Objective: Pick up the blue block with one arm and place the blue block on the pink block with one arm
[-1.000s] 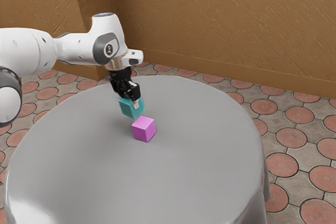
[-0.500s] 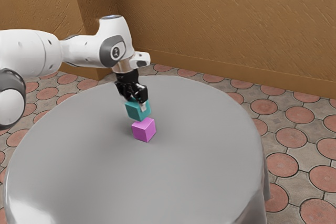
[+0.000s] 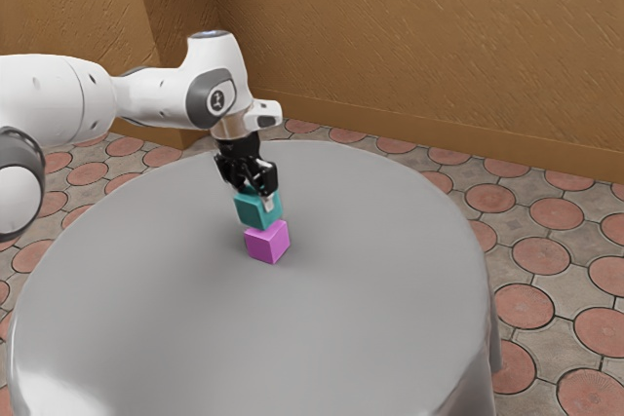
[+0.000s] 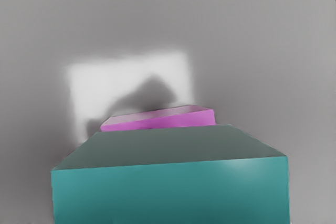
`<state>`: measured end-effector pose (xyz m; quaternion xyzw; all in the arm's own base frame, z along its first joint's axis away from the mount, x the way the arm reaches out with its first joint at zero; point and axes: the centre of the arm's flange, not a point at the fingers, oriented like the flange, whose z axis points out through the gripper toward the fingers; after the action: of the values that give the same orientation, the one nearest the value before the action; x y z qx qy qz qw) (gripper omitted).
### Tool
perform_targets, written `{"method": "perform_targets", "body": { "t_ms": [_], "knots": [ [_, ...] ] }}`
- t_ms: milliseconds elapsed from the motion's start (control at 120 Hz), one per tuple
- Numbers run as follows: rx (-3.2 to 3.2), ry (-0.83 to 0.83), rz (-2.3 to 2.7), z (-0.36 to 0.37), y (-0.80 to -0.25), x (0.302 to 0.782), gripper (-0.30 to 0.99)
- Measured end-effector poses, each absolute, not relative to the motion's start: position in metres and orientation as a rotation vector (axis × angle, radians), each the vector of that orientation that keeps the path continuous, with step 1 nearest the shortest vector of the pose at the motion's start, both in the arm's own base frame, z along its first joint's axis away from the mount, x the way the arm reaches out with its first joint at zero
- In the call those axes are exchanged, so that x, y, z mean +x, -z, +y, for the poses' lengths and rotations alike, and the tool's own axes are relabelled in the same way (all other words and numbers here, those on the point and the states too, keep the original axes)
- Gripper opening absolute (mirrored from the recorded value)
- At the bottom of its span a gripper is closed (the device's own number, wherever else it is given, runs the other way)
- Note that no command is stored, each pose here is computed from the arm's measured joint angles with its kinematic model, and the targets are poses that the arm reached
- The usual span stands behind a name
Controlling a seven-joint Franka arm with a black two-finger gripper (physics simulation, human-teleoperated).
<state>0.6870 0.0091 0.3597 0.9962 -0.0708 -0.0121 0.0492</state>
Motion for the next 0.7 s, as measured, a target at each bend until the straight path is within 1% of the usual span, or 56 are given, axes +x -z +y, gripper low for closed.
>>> {"method": "perform_targets", "body": {
  "t_ms": [408,567,700],
  "knots": [
    [3.038,0.037,-0.176,0.0082,-0.3595,0.6866,0.34],
    [3.032,0.037,-0.177,0.0031,-0.3606,0.6865,0.51],
    [3.03,0.031,-0.172,0.0038,-0.3638,0.6862,0.59]
  ]
}}
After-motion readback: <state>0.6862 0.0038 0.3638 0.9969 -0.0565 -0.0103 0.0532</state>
